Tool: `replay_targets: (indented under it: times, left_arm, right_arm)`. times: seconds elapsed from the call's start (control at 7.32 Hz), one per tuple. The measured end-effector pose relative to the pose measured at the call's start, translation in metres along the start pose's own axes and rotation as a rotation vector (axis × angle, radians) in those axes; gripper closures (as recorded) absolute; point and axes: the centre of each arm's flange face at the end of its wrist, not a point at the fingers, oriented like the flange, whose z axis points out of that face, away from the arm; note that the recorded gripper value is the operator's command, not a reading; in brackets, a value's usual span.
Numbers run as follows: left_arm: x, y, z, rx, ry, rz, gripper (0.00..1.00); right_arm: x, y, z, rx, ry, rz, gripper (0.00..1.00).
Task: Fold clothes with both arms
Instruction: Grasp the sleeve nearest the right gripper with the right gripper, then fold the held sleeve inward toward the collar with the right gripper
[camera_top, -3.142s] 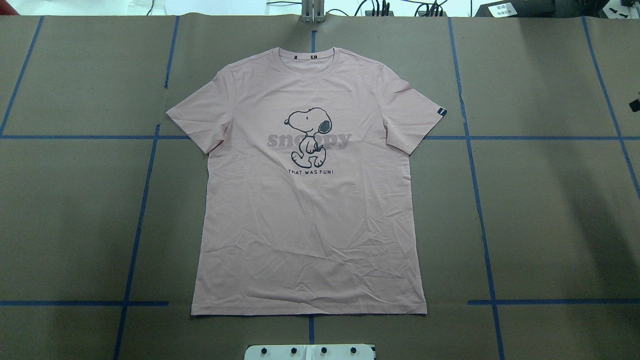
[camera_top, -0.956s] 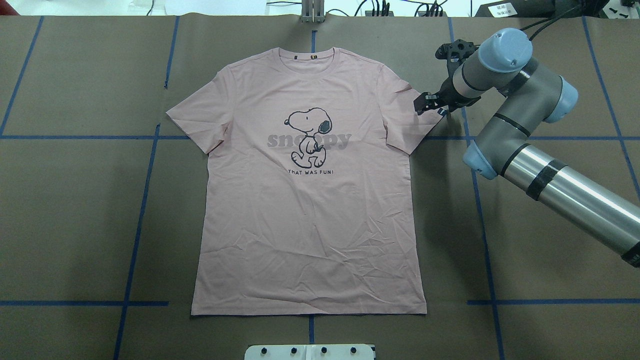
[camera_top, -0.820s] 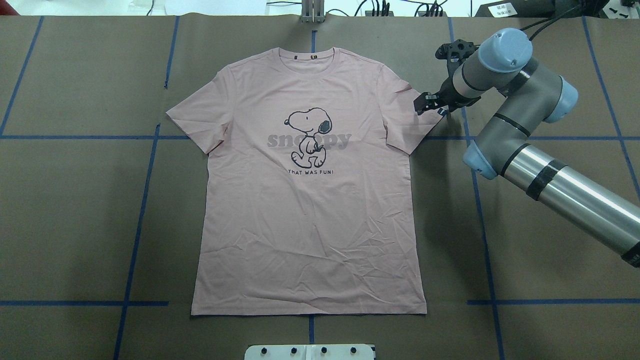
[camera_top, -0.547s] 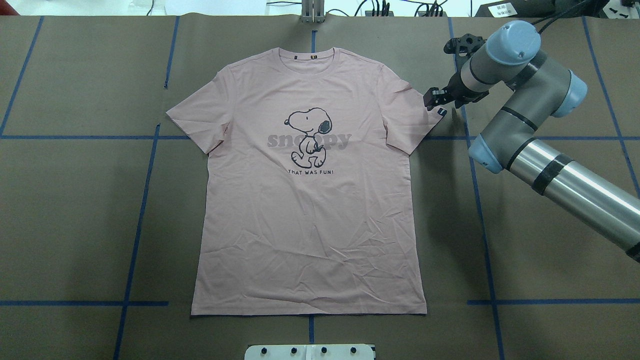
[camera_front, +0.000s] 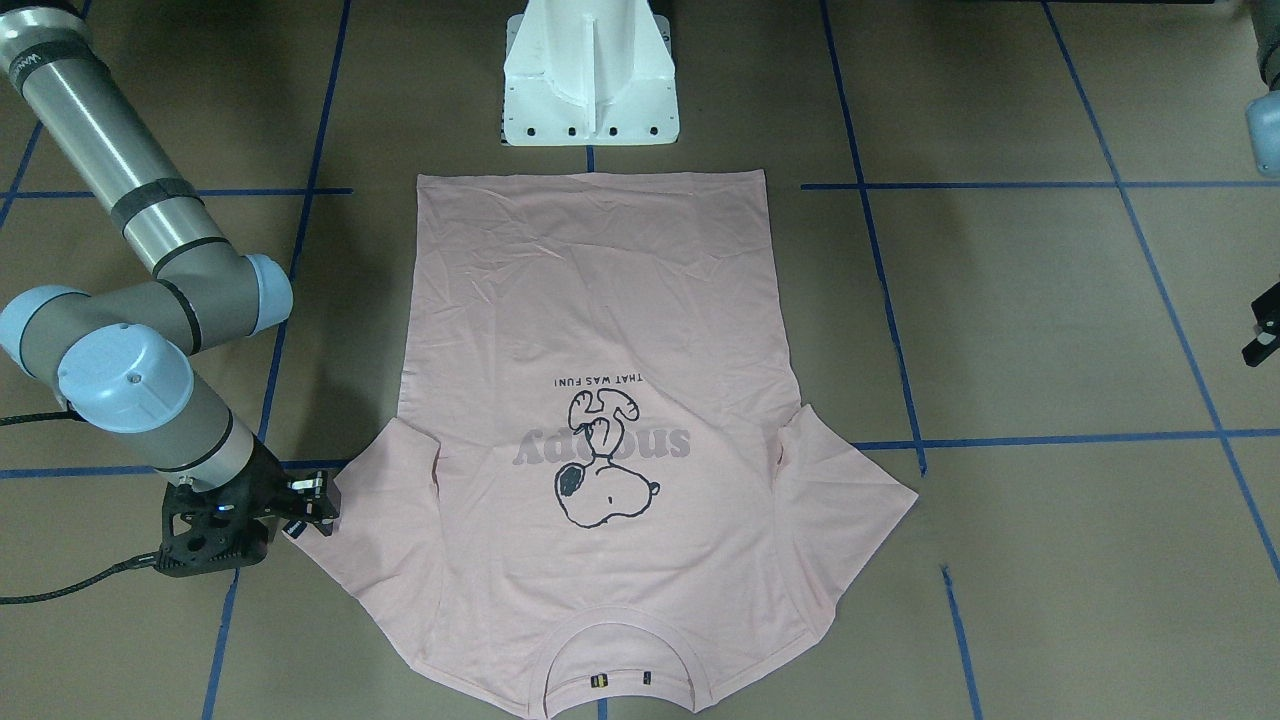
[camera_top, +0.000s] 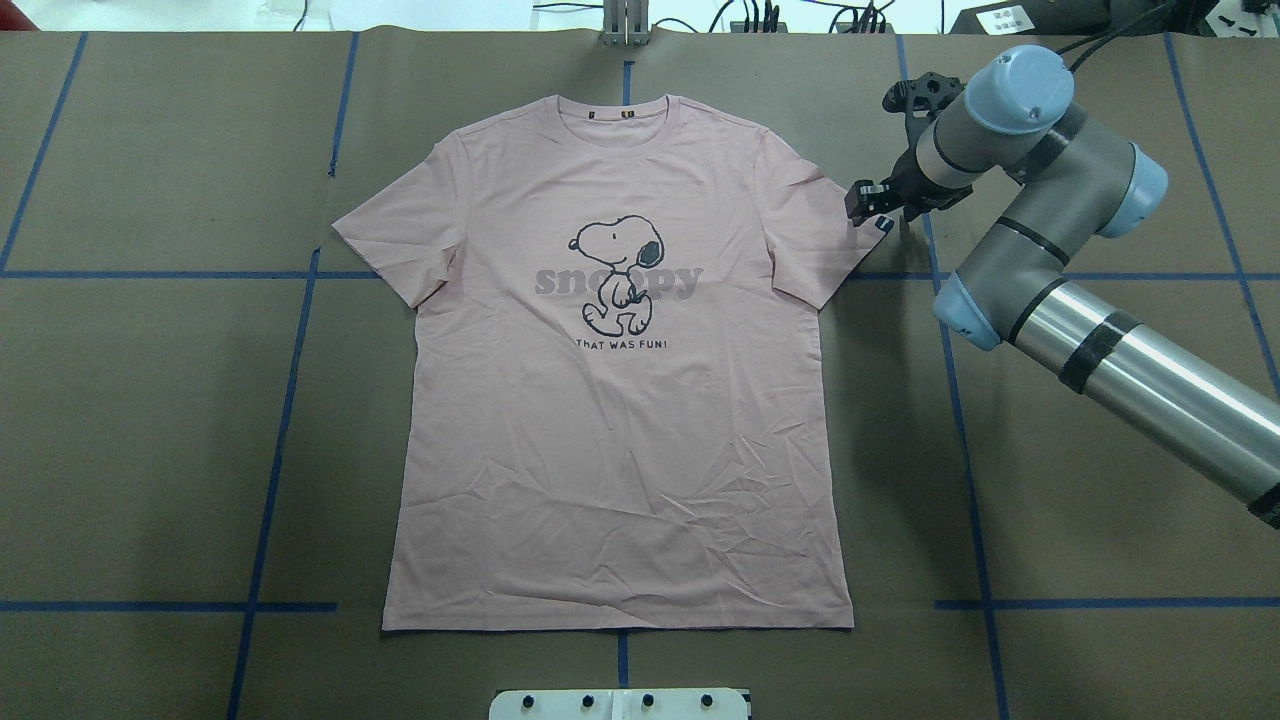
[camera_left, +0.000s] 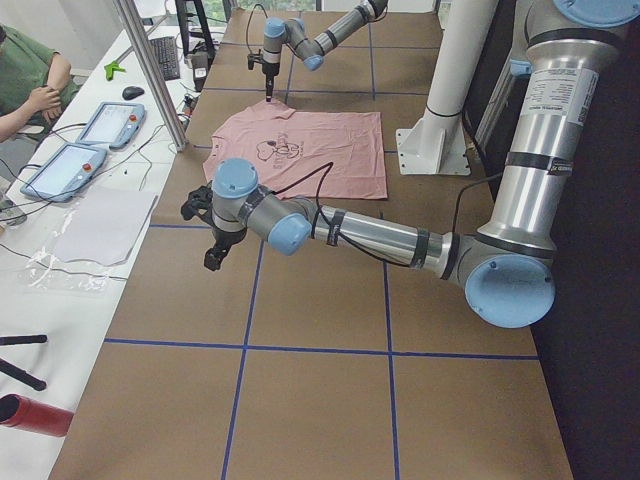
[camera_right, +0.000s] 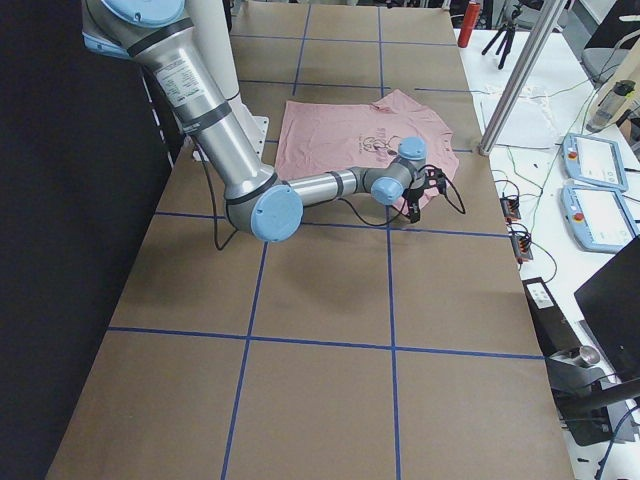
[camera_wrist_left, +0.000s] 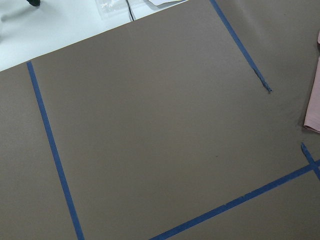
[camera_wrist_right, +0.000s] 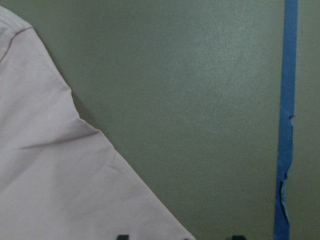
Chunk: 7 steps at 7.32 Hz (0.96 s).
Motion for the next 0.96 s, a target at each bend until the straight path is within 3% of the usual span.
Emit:
replay_targets:
  times: [0.14, 0.27, 0.41, 0.96]
  left_arm:
    - [0.0, 0.0001, -0.0002, 0.0, 0.0, 0.0, 0.0]
    - [0.0, 0.0003, -0.0008, 0.001, 0.0, 0.0, 0.0]
    - [0.0001, 0.0003, -0.001, 0.001, 0.0, 0.0, 0.0]
    - [0.0, 0.0004, -0.0011, 0.002, -0.001, 0.0, 0.01]
  right_arm:
    - [-0.0003, 0.0011, 0.0009, -0.002, 0.0, -0.001, 0.59]
    - [-0.0004, 0.0018, 0.0014, -0.004, -0.001, -0.002, 0.85]
    - [-0.0005, 0.002, 0.0015, -0.006, -0.002, -0.003, 1.0]
    - [-0.0074, -0.0001, -0.0028, -0.005, -0.016, -0.009, 1.0]
